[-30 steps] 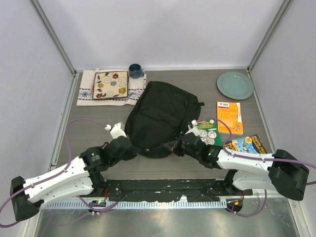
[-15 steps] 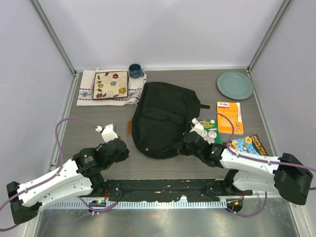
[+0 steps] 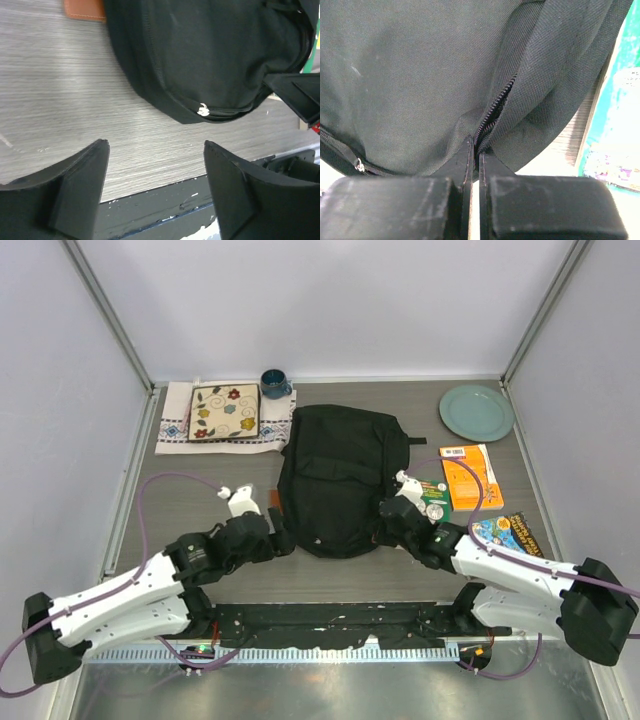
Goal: Pack the student bag
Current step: Unzip the student bag at the center of the board.
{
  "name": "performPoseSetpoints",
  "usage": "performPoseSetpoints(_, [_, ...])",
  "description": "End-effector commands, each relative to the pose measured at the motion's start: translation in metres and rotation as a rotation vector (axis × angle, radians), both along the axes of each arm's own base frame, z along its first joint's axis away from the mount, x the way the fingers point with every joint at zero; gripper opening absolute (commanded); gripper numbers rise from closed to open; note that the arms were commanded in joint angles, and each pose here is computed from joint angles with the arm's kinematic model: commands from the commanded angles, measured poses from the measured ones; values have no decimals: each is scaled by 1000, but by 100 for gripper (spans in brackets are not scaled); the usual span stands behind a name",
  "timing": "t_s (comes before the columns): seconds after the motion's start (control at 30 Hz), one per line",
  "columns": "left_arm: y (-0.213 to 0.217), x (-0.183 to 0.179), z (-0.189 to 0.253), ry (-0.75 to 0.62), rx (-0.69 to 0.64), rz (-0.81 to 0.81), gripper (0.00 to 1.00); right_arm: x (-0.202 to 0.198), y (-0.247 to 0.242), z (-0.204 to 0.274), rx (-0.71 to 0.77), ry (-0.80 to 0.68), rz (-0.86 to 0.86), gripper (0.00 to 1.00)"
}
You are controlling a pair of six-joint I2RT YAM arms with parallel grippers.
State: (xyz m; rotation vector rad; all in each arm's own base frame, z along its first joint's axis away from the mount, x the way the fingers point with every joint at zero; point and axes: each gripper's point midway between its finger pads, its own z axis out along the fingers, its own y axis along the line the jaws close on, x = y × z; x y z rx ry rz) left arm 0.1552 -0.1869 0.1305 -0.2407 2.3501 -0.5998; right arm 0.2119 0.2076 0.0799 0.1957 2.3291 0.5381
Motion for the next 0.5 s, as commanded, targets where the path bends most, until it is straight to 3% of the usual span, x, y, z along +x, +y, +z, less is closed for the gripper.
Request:
performPoseSetpoints(0.0, [-48, 16, 48, -91, -153, -84, 92, 8, 16, 16, 81, -42, 20, 0])
performPoseSetpoints(0.07, [-56, 21, 55, -106, -150, -100, 99, 2, 21, 14, 102, -35, 34, 0])
performPoseSetpoints(0.47, [-88, 40, 56, -48, -100, -90, 100, -27, 41, -4, 145, -24, 73, 0])
